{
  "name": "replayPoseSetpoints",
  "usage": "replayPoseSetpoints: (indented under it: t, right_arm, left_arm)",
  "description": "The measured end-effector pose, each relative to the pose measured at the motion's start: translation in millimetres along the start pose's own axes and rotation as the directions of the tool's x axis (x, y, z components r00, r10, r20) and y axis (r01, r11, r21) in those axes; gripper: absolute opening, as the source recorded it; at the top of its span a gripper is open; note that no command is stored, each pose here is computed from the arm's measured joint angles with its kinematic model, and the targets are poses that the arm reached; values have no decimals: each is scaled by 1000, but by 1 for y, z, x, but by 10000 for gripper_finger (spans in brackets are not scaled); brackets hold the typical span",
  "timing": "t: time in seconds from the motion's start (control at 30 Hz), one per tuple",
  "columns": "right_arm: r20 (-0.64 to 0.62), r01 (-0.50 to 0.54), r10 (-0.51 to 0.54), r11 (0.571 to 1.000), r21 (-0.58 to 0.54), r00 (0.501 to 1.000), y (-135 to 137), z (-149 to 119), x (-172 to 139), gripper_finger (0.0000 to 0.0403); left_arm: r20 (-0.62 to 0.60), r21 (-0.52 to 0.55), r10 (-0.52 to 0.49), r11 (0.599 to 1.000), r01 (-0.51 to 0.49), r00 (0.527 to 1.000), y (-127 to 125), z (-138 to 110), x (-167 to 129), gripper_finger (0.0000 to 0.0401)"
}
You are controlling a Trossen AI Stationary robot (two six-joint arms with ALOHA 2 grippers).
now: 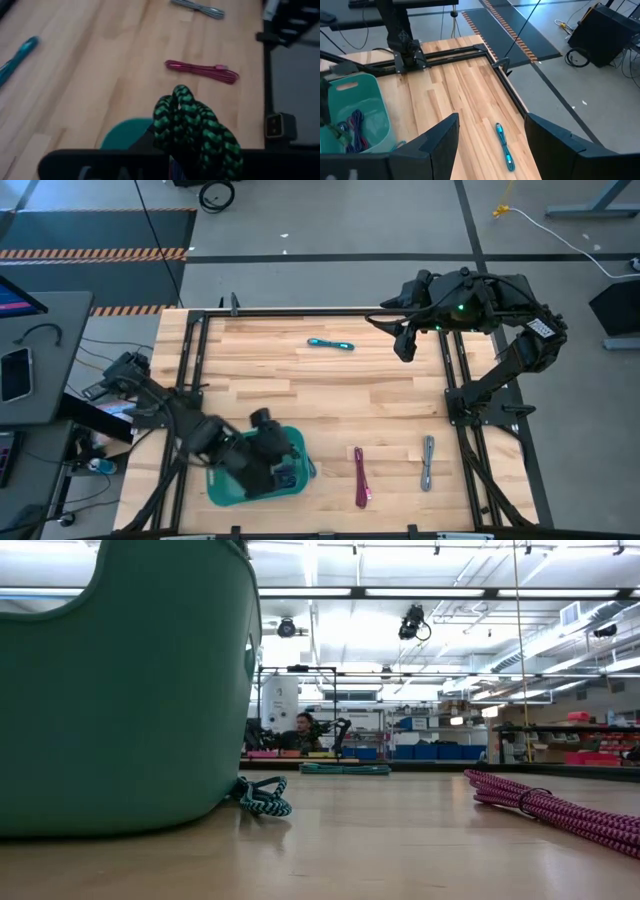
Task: Pick and place USB-C Cables
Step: Put the green charger cable into the green bin
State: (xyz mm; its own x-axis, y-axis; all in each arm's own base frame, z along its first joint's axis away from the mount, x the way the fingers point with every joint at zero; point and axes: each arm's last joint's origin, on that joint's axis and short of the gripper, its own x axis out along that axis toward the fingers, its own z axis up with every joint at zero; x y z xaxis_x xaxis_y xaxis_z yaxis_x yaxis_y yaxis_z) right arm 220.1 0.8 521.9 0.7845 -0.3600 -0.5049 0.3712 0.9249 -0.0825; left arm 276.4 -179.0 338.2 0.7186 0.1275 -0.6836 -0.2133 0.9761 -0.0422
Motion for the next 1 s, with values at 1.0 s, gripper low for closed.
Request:
replayPoseSetpoints:
  t: [1.0]
  right_arm:
    - [-1, 1, -1, 999, -38, 1000, 0, 0, 0, 229]
  left_arm:
    - [-552, -152, -39, 987, -54, 833, 25, -29, 2, 21]
